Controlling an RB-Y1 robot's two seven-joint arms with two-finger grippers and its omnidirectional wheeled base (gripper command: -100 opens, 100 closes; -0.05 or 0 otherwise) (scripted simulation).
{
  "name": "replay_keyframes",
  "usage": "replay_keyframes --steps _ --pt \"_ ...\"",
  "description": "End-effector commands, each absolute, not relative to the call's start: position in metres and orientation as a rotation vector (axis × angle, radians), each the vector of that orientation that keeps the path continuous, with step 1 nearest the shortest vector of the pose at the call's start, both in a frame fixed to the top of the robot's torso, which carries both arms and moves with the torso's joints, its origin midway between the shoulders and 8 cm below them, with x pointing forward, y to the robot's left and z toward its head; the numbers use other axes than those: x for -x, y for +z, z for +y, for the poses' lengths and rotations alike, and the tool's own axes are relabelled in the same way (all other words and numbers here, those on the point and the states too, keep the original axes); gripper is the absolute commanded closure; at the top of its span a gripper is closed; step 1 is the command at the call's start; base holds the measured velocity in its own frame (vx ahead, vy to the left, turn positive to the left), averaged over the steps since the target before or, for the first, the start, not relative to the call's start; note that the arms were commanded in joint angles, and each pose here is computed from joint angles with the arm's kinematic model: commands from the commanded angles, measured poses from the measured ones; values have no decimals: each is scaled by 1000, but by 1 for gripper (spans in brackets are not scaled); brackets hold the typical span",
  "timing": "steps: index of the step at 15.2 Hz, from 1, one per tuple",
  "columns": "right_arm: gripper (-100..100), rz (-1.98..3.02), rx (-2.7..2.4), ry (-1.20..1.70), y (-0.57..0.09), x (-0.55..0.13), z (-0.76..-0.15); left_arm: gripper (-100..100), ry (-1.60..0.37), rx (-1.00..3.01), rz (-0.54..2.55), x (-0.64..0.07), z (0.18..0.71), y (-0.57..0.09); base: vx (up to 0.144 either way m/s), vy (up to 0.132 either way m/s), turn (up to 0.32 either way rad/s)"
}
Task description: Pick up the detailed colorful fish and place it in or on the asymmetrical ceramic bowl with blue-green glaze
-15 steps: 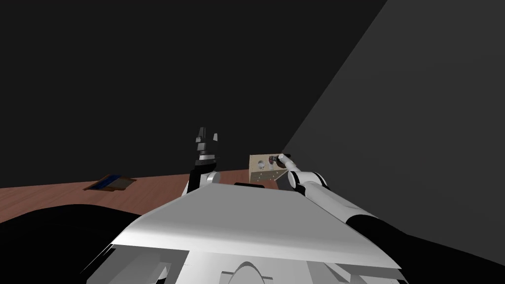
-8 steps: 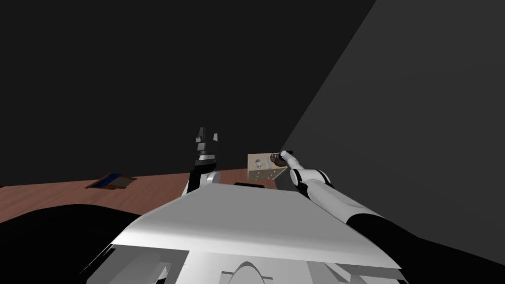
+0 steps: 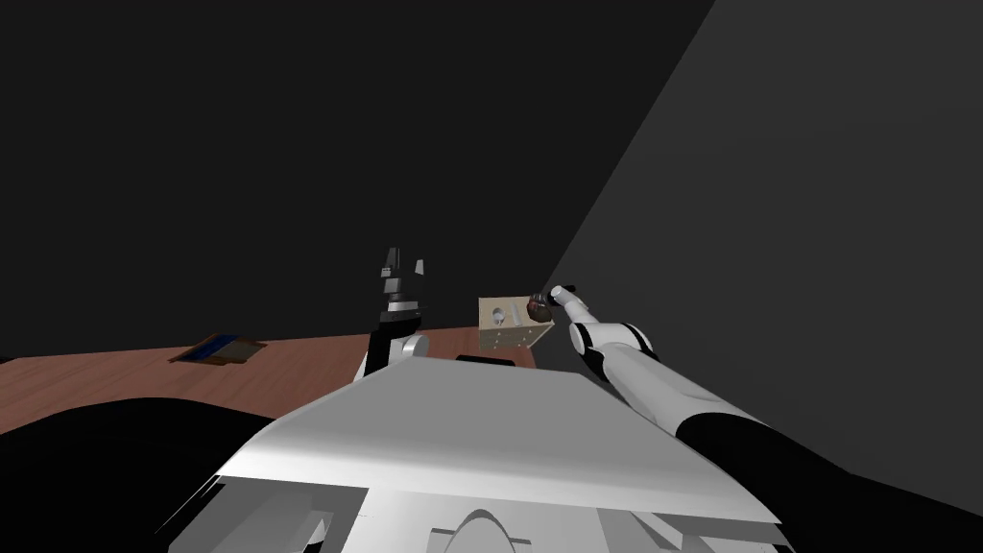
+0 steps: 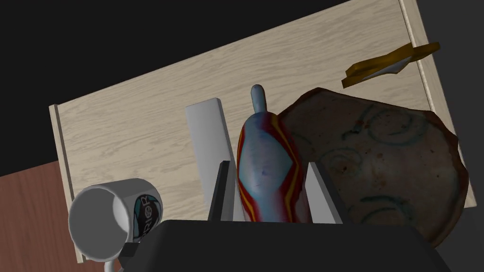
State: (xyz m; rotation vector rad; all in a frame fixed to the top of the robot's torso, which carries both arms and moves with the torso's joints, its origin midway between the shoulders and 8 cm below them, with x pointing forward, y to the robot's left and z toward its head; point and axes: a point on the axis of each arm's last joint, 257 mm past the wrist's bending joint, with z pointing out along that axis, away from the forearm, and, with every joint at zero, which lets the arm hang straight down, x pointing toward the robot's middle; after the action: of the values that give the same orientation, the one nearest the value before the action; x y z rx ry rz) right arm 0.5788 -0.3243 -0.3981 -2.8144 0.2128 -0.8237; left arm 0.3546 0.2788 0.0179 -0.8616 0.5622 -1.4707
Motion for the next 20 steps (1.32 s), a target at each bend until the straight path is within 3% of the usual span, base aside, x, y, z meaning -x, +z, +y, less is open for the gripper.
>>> replay_keyframes --steps 1,9,10,20 --pt "100 212 2819 -820 -386 -583 -331 0 -1471 862 562 -355 279 18 -32 -140 10" --pt "100 223 2828 -806 -361 -590 -344 0 -1471 862 562 -355 279 18 -36 -83 2" --pt "-100 223 2829 -806 -361 -590 -345 0 -1471 862 562 -355 279 18 -4 -11 -3" --pt "-100 240 2830 -798 -316 -605 -354 0 -1471 862 562 -355 279 18 -21 1 16"
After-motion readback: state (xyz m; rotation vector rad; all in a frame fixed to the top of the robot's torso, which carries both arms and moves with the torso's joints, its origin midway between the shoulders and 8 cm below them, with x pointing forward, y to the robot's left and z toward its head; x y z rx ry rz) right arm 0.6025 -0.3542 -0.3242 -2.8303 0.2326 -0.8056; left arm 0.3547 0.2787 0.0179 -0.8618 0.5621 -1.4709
